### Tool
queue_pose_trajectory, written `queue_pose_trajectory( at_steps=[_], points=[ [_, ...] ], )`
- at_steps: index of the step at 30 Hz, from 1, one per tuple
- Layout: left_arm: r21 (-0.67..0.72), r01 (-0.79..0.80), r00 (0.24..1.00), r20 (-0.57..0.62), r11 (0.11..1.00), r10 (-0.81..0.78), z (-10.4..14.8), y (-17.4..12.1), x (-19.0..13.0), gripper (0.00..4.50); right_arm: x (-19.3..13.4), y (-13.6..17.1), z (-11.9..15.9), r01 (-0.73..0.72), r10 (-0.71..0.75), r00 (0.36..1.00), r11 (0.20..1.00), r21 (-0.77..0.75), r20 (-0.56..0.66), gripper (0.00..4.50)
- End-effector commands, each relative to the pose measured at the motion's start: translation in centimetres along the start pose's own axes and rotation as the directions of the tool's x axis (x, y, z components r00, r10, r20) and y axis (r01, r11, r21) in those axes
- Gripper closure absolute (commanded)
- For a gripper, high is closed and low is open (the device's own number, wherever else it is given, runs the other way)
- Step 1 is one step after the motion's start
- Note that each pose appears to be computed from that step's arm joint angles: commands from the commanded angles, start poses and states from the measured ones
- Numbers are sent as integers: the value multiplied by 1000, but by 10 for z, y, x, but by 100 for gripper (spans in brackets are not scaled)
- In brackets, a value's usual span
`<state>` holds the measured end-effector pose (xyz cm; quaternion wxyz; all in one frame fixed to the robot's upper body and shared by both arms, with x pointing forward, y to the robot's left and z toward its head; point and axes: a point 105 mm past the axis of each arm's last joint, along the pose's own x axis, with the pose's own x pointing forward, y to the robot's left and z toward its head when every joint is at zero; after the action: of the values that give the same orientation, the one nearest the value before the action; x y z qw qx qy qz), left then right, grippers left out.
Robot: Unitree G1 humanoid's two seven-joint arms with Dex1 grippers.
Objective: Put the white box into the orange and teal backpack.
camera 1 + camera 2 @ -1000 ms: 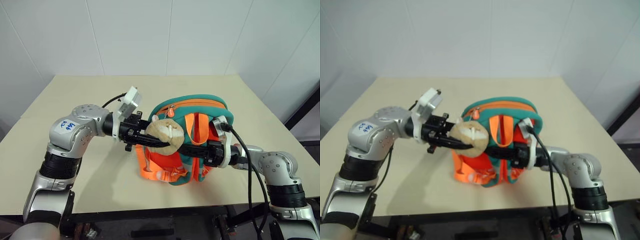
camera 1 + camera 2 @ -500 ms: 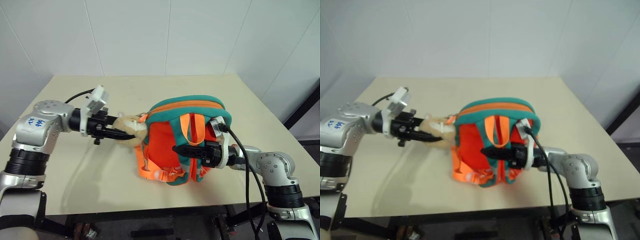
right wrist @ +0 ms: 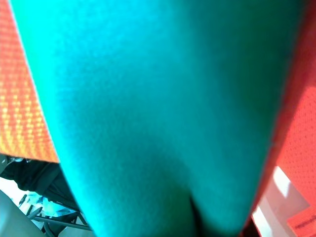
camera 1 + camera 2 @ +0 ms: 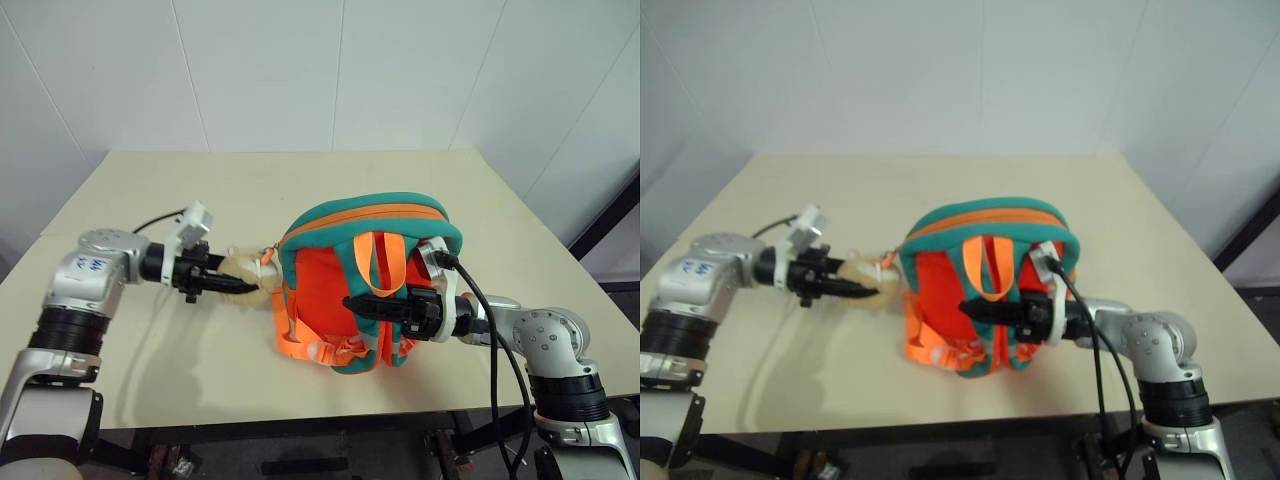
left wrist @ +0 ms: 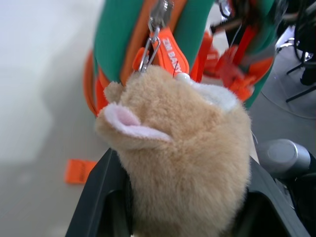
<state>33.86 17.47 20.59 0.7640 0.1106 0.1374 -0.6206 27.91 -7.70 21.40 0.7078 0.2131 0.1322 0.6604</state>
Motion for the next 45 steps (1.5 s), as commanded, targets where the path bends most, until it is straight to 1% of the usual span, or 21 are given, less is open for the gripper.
queue_pose_trajectory(
  at_steps=[1, 8, 9, 11, 13, 14, 17, 19, 20, 22, 24, 26, 29, 30, 31, 33, 35, 37, 40, 42, 45],
  points=[
    [11, -7, 1000, -28, 1000, 8, -9, -1, 8, 289, -2, 10, 3, -18, 18, 1000, 1000, -21, 9, 448],
    [-53, -4, 1000, -27, 999, 3, -32, 3, 28, 289, -7, 11, 1, -1, 1, 1000, 1000, -18, 19, 448],
    [-84, 20, 1000, 4, 996, -19, -32, 1, 31, 289, -7, 11, 1, -1, 1, 1000, 1000, -17, 20, 448],
    [-72, 41, 999, 21, 997, -39, -38, -2, 35, 289, -5, 11, 1, -1, 2, 1000, 1000, -16, 26, 448],
    [-62, 20, 999, 36, 998, -18, -41, 1, 36, 289, -5, 11, 1, -1, 2, 1000, 1000, -16, 31, 448],
    [-57, 24, 999, 46, 998, -22, -41, 0, 36, 289, -5, 11, 2, -1, 2, 1000, 1000, -17, 31, 448],
    [-32, 67, 993, 103, 997, -63, -29, -9, 33, 289, -5, 12, 2, 3, -2, 1000, 1000, -31, 21, 448],
    [25, 50, 992, 119, 998, -52, -18, -11, 27, 289, -4, 14, 4, 13, -14, 1000, 995, -97, -9, 448],
    [54, 13, 994, 111, 998, -19, -14, -9, 22, 289, -4, 17, 5, 7, -11, 1000, 991, -133, -28, 448],
    [110, -73, 990, 124, 991, 59, -4, -2, 14, 289, -3, 21, 7, 1, -12, 998, 982, -188, -59, 377],
    [165, -136, 981, 162, 977, 109, 8, 0, 5, 217, -4, 25, 8, -4, -21, 995, 966, -260, -93, 314],
    [197, -155, 977, 176, 968, 120, 15, -2, -1, 158, -7, 27, 9, -9, -29, 993, 947, -320, -112, 248],
    [228, -148, 983, 138, 962, 118, 14, -10, -12, 58, -12, 31, 10, -12, -54, 988, 905, -426, -143, 140],
    [230, -144, 984, 133, 963, 115, 14, -12, -13, 31, -13, 31, 10, -16, -57, 987, 897, -443, -150, 114],
    [229, -149, 984, 128, 962, 122, 13, -13, -13, 0, -15, 31, 10, -11, -66, 986, 888, -460, -151, 73],
    [234, -155, 985, 112, 960, 132, 7, -18, -22, 0, -27, 27, 13, 35, -141, 978, 837, -547, -154, 5],
    [228, -159, 985, 103, 961, 139, 1, -23, -29, 0, -39, 24, 15, 73, -192, 971, 806, -588, -143, 5],
    [243, -181, 982, 99, 953, 161, -4, -23, -34, 0, -51, 18, 17, 116, -239, 962, 792, -600, -131, 5],
    [246, -199, 977, 131, 949, 171, -4, -25, -37, 0, -74, 9, 14, 156, -324, 935, 739, -656, -143, 5],
    [226, -185, 974, 170, 956, 148, 0, -30, -37, 0, -93, 2, 17, 221, -390, 915, 695, -684, -100, 5],
    [195, -136, 977, 190, 971, 98, 0, -43, -36, 0, -123, -3, 24, 315, -476, 879, 620, -718, -25, 5]
  ],
)
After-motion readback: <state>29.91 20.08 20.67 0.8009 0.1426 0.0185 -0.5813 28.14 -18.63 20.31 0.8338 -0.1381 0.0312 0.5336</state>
